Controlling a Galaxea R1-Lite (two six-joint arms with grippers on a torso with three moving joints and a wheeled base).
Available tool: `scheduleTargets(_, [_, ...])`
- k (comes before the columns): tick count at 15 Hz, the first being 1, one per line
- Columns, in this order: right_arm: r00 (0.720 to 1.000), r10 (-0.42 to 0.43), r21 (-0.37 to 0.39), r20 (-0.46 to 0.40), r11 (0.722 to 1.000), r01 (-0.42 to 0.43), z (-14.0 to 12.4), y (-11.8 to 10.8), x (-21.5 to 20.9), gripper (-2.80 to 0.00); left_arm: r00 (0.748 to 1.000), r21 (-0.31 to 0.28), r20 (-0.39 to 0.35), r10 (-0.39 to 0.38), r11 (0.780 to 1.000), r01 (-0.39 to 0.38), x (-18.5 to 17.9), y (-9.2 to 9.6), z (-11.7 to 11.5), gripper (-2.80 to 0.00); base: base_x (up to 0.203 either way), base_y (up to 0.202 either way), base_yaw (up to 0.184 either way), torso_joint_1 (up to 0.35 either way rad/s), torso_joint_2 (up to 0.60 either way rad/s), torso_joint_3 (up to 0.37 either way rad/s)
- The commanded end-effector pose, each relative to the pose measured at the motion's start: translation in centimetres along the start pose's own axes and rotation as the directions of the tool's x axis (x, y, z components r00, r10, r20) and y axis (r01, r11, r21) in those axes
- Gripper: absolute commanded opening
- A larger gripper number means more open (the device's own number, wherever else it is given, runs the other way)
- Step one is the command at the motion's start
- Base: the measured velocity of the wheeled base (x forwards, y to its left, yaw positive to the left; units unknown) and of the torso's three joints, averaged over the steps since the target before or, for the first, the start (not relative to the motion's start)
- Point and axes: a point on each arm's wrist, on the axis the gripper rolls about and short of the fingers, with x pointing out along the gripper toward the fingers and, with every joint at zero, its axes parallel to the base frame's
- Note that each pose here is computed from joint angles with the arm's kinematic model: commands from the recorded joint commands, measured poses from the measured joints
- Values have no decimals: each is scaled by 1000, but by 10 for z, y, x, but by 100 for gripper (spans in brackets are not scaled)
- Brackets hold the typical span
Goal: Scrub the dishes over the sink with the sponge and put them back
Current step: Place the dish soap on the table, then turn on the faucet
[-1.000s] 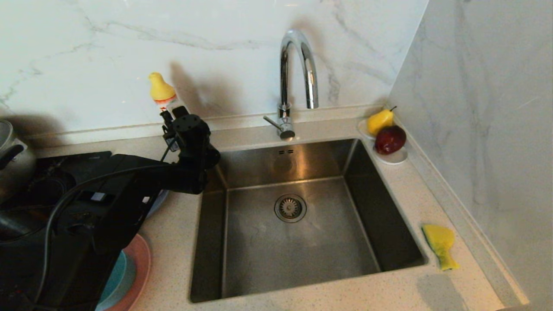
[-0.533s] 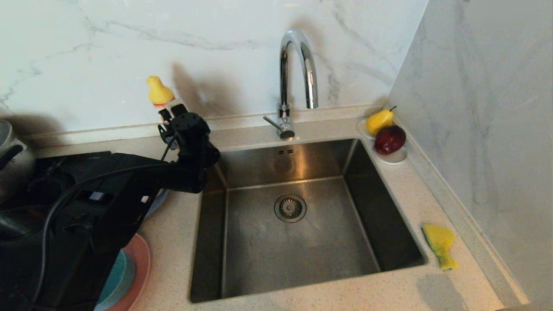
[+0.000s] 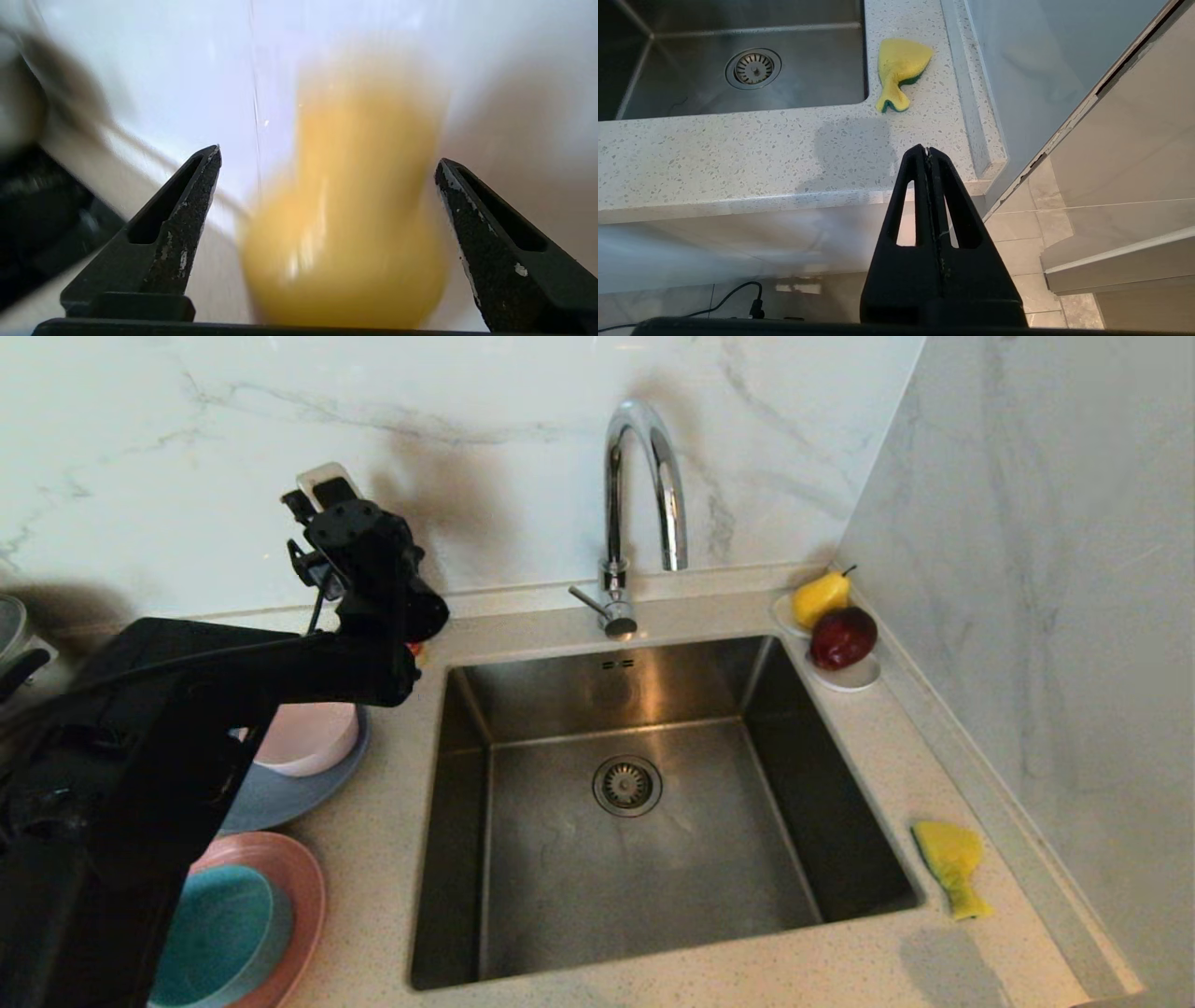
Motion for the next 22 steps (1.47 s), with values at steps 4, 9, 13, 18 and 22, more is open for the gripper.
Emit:
scheduleTargets(4, [1000,0,0,0,1000,0,0,0,0,-280,998,-86,66,15,996,-10,-7,25,102,0,0,0,0,0,0,0])
scheduleTargets(9, [1000,0,0,0,1000,0,0,0,0,-280,999,-44,29,-38,998,39,-29,66,178,0,0,0,0,0,0,0])
scheduleTargets(13, [1000,0,0,0,1000,0,0,0,0,-280,993,-8,3,-119,993,119,-47,112,228,-280,0,0,0,0,0,0])
scheduleTargets(18, [1000,0,0,0,1000,0,0,0,0,-280,893,77,-128,-431,893,442,-96,175,251,-280,0,0,0,0,0,0])
scheduleTargets(22, [1000,0,0,0,1000,0,0,0,0,-280,691,25,-203,-694,701,712,-162,245,256,-280,0,0,0,0,0,0])
